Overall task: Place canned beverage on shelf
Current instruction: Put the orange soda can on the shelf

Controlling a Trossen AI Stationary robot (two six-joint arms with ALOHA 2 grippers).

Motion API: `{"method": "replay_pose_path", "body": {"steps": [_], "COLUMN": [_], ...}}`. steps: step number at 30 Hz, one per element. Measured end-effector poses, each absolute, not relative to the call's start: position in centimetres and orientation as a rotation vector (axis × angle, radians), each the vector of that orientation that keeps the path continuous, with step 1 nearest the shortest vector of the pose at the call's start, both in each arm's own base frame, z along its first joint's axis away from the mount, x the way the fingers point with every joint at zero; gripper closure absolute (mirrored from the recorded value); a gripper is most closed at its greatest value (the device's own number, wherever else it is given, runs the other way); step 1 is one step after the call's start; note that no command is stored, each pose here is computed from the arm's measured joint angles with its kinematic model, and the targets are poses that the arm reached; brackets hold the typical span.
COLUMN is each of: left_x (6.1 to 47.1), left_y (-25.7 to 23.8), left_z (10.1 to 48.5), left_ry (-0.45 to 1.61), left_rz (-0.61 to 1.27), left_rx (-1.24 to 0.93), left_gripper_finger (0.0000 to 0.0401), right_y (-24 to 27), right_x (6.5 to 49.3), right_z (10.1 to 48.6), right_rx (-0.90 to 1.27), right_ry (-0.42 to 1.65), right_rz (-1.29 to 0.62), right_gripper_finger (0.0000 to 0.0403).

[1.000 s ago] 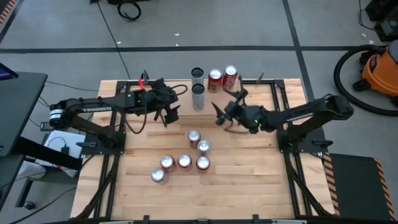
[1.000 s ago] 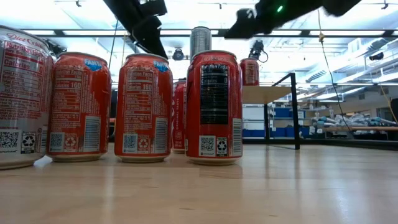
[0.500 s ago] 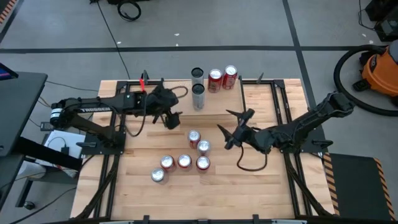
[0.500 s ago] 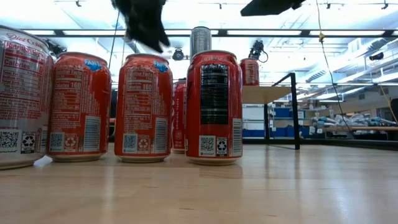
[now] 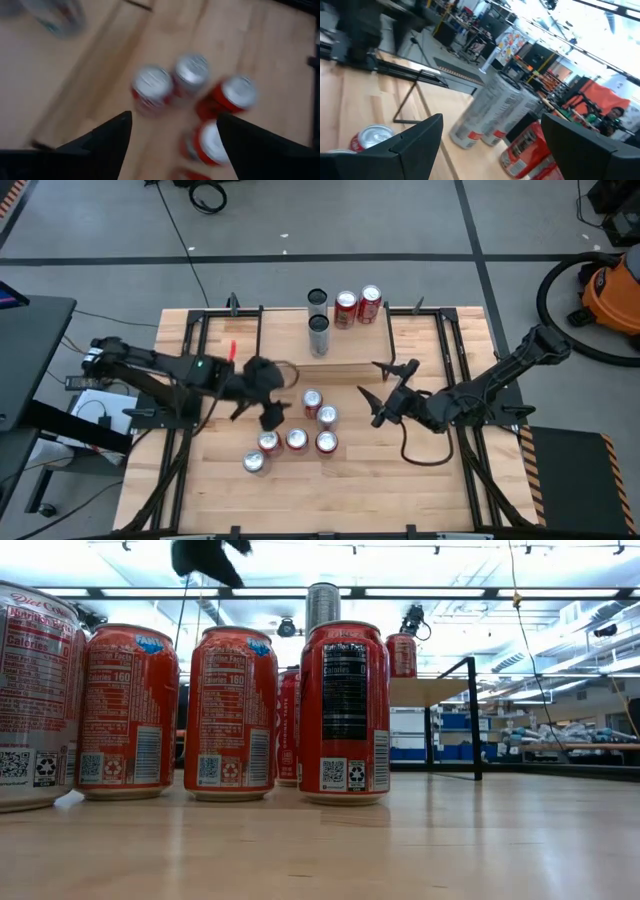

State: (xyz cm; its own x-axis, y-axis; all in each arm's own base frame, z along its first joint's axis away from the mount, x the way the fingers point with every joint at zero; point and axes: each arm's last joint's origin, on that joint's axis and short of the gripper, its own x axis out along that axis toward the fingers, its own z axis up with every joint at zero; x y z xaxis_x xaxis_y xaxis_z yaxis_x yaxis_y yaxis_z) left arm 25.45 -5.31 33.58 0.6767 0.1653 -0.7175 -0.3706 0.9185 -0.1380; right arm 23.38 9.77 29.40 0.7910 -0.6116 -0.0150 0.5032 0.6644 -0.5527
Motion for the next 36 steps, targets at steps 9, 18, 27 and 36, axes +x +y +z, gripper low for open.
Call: {"method": "replay_pose_path", "body": {"steps": [9, 18, 27, 36], "left_x": [24.5, 27.9, 29.3, 30.8], "left_y": [-11.7, -14.0, -13.2, -12.0], "left_z": [32.2, 27.5, 27.5, 27.6], "left_ry": [0.932, 1.042, 1.001, 0.945], "left_rz": [0.242, 0.206, 0.137, 0.100], "left_rx": [-0.328, -0.117, -0.050, -0.094], "left_gripper_finger": [0.0134, 0.0120, 0.0076, 0.0043], "right_y": [9.7, 9.6, 9.6, 9.5], "right_x": [23.2, 23.3, 23.3, 23.4], "right_z": [29.6, 30.2, 30.2, 30.2], "right_rx": [-0.556, -0.530, -0.537, -0.537], "right_ry": [0.211, 0.158, 0.163, 0.164], "right_rz": [-0.675, -0.650, -0.652, -0.654], "right_gripper_finger": [0.0055, 0.0055, 0.0055, 0.0055]}}
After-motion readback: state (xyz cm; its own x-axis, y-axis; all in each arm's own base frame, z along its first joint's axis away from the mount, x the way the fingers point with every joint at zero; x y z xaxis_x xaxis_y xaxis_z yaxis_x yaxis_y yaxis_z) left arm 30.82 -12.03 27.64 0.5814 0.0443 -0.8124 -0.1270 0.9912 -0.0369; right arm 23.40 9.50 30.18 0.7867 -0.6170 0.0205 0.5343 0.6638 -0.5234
